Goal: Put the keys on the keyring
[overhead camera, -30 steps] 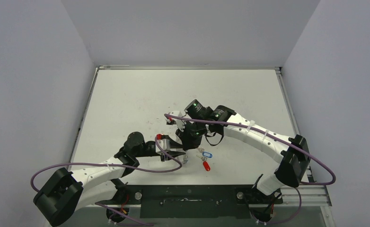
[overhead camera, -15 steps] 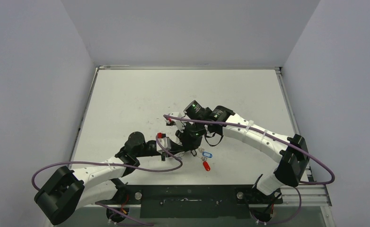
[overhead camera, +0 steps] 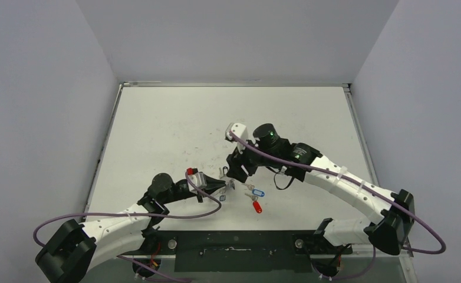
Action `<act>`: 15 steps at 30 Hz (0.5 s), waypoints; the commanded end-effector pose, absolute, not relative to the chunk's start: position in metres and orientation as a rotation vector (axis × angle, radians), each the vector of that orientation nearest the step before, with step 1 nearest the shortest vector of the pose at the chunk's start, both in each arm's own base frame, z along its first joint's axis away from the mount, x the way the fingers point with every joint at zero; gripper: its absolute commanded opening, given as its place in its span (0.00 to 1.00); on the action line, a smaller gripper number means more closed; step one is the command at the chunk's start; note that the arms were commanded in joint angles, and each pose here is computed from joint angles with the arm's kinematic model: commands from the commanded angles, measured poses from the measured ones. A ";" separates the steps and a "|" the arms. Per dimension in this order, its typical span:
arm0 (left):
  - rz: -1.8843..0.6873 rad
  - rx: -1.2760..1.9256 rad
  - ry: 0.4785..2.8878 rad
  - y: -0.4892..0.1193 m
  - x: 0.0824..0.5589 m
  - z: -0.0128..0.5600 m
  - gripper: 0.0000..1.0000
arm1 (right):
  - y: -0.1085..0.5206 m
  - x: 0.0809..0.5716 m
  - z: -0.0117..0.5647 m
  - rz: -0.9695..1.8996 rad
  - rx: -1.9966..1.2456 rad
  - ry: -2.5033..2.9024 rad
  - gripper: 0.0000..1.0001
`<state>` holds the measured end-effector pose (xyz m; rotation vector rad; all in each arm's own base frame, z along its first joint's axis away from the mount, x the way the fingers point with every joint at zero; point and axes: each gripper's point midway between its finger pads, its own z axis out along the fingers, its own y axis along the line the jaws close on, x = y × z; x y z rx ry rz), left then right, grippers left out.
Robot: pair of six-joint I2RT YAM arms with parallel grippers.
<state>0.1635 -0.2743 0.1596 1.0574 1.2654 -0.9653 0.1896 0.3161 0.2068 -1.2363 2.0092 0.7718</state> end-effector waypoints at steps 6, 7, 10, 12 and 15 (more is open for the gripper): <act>-0.954 0.852 1.140 -0.262 0.168 0.202 0.00 | 0.315 0.201 0.260 0.904 -1.027 1.499 0.67; -0.954 0.850 1.137 -0.261 0.168 0.202 0.00 | 0.315 0.199 0.260 0.916 -1.028 1.466 0.67; -0.958 0.850 1.128 -0.260 0.166 0.203 0.00 | 0.320 0.187 0.253 0.979 -1.073 1.412 0.66; -0.958 0.849 1.126 -0.260 0.166 0.204 0.00 | 0.327 0.180 0.248 1.029 -1.114 1.382 0.63; -0.957 0.850 1.127 -0.260 0.166 0.203 0.00 | 0.336 0.175 0.239 1.074 -1.153 1.371 0.51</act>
